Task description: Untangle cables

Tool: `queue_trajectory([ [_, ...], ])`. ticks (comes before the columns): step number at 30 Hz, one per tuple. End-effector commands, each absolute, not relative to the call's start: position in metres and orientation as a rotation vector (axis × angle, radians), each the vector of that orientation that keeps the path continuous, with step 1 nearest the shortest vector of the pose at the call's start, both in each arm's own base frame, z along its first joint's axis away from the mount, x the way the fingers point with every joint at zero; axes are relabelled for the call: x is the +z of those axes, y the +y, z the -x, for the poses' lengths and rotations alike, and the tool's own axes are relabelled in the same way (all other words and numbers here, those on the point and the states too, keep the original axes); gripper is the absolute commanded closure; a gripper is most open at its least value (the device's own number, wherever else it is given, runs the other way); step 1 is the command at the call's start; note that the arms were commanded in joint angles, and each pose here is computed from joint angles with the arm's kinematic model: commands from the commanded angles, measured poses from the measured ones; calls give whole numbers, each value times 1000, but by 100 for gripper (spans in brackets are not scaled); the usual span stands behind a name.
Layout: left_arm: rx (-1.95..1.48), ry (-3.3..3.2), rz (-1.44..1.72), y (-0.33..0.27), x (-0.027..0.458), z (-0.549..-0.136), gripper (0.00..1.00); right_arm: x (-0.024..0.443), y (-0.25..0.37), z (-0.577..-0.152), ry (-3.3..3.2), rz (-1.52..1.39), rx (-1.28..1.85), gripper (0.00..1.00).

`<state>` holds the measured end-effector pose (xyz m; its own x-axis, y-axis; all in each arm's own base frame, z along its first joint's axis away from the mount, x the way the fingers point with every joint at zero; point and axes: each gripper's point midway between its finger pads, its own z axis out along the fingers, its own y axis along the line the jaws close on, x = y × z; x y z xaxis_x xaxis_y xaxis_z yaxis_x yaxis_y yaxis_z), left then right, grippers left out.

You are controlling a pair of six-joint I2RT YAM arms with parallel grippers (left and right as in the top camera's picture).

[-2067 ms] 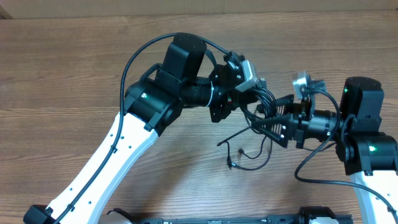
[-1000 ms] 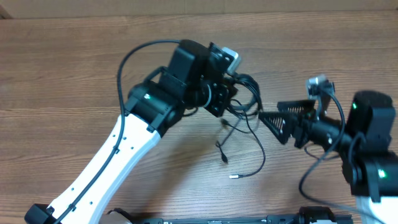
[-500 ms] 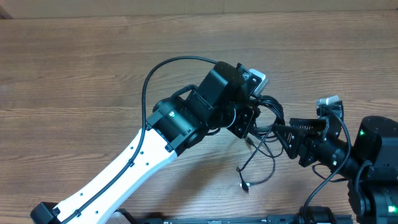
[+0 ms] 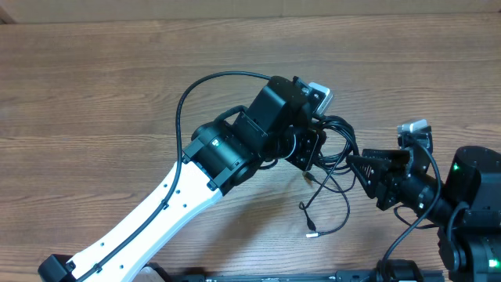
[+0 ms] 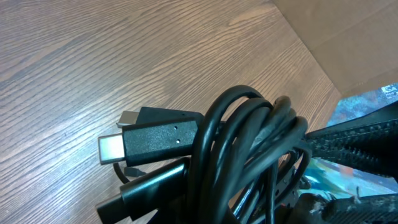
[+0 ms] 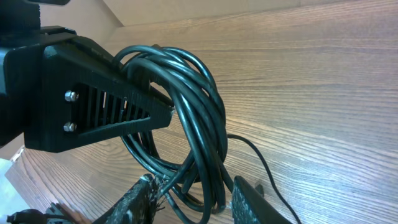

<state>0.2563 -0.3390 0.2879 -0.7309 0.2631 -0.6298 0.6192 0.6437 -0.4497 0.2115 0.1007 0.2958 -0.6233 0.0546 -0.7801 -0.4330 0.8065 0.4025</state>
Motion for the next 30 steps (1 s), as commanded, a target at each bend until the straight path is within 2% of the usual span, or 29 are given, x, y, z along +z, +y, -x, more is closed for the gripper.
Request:
queue_trajectory([
  [1, -956, 2341, -675, -345, 293, -255, 96, 301, 102, -210, 2110, 321, 711, 63],
  [5, -994, 2331, -672, -349, 297, -254, 96, 301, 102, -211, 2107, 321, 710, 69],
  [16, -1083, 2302, -717, -357, 304, -246, 96, 302, 102, -211, 2103, 323, 708, 73],
  [18, -1092, 2302, -723, -358, 305, -244, 96, 301, 101, -212, 2106, 317, 698, 69],
  [22, -1114, 2303, -737, -359, 305, -240, 96, 298, 93, -216, 2119, 287, 643, 55],
  [30, -1141, 2304, -754, -360, 306, -236, 96, 296, 90, -219, 2129, 274, 622, 55],
])
